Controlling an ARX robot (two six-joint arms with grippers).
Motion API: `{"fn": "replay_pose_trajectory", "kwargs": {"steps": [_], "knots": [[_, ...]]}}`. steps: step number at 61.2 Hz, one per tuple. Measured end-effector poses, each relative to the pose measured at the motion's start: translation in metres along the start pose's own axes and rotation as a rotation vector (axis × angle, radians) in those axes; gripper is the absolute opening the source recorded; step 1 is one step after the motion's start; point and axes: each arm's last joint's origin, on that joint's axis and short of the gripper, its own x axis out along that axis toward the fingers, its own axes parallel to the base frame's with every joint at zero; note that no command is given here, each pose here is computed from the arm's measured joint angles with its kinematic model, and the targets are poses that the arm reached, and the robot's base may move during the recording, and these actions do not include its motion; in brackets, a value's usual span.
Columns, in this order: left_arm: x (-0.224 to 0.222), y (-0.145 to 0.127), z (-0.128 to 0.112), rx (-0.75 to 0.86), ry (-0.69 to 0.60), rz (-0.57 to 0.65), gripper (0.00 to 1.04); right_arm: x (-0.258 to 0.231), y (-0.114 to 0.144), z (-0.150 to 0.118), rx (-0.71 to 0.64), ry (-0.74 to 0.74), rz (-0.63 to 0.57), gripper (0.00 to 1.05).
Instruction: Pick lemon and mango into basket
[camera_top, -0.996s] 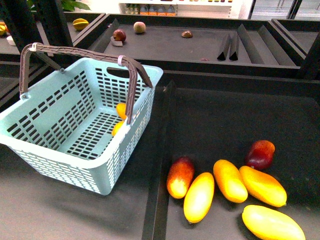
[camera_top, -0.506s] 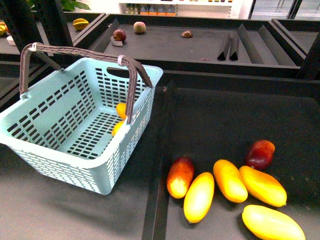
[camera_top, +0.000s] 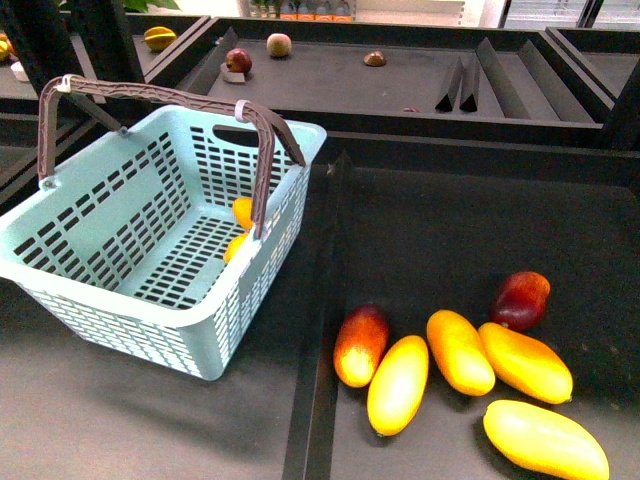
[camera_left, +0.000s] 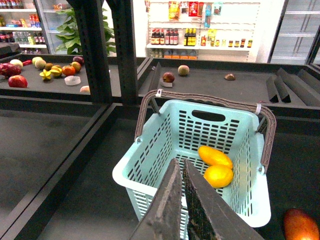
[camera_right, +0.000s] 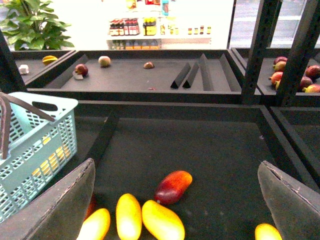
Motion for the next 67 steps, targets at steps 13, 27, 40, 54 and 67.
{"fn": "replay_pose_trajectory", "kwargs": {"steps": [13,27,40,54,67], "knots": [[-0.012,0.0,-0.003,0.0,0.007,0.0,0.03,0.0,0.0,0.0,0.0,0.0,0.0,0.96],[-0.012,0.0,-0.003,0.0,0.005,0.0,0.03,0.0,0.0,0.0,0.0,0.0,0.0,0.96],[-0.012,0.0,-0.003,0.0,0.005,0.0,0.12,0.0,0.0,0.0,0.0,0.0,0.0,0.96],[-0.012,0.0,-0.003,0.0,0.005,0.0,0.64,0.0,0.0,0.0,0.0,0.0,0.0,0.96],[-0.012,0.0,-0.003,0.002,0.005,0.0,0.98,0.0,0.0,0.0,0.0,0.0,0.0,0.96]]}}
